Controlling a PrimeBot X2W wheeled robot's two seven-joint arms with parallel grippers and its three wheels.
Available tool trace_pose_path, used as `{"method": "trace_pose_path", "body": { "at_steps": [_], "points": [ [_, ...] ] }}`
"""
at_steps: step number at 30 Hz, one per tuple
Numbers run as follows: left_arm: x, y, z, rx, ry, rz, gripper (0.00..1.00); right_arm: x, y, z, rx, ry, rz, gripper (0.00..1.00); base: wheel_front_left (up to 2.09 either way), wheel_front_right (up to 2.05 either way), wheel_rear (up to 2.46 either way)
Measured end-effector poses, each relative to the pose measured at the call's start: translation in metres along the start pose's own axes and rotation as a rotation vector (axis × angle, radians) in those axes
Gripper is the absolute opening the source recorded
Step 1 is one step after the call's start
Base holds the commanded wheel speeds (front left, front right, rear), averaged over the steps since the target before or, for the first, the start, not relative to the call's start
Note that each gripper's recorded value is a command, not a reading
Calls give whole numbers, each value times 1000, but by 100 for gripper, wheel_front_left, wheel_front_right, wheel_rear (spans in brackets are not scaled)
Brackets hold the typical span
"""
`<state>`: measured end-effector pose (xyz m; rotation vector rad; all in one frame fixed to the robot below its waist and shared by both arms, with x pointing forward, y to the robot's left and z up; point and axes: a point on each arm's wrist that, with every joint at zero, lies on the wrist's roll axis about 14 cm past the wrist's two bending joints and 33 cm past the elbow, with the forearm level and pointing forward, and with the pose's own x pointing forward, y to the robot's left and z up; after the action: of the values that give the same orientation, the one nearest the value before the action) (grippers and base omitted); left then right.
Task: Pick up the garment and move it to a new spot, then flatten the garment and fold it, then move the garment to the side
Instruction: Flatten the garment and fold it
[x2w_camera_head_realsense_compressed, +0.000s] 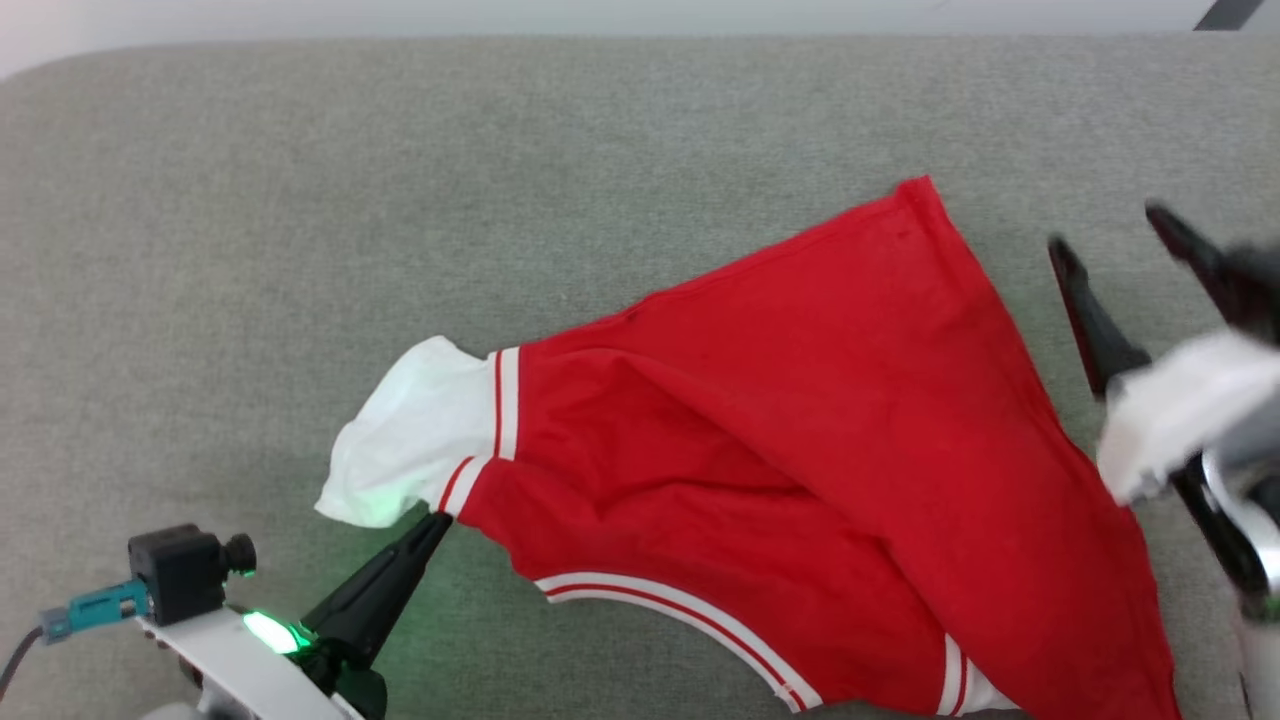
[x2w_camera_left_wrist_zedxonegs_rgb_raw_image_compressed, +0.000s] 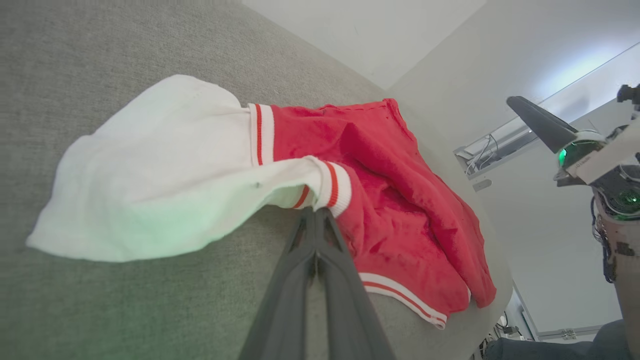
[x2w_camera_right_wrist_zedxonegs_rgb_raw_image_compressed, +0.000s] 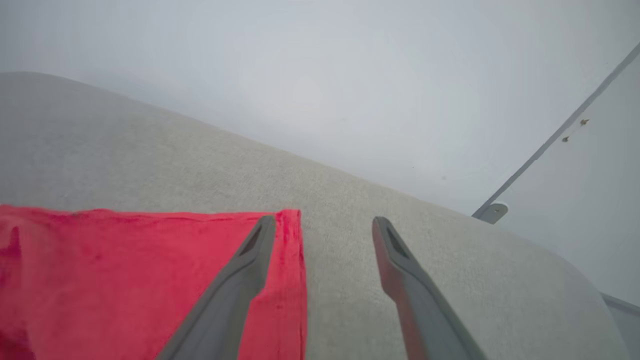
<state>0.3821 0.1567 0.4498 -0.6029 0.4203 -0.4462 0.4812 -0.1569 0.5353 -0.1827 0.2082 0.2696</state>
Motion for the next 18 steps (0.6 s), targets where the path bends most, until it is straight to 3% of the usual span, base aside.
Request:
{"method": "trace_pose_path", "body": {
  "at_steps": [5,13,18],
  "points": [
    [2,3,3,-1,-7,6,0,48,-5,1,-42,15,-9,100,0,0,0],
    [6,8,3,-1,4,12,0,99,-10,-51,-35,249,8,100,0,0,0],
    [11,15,3,-4,13,22,0,116,14,-87,6,395,89,100,0,0,0]
  ]
}}
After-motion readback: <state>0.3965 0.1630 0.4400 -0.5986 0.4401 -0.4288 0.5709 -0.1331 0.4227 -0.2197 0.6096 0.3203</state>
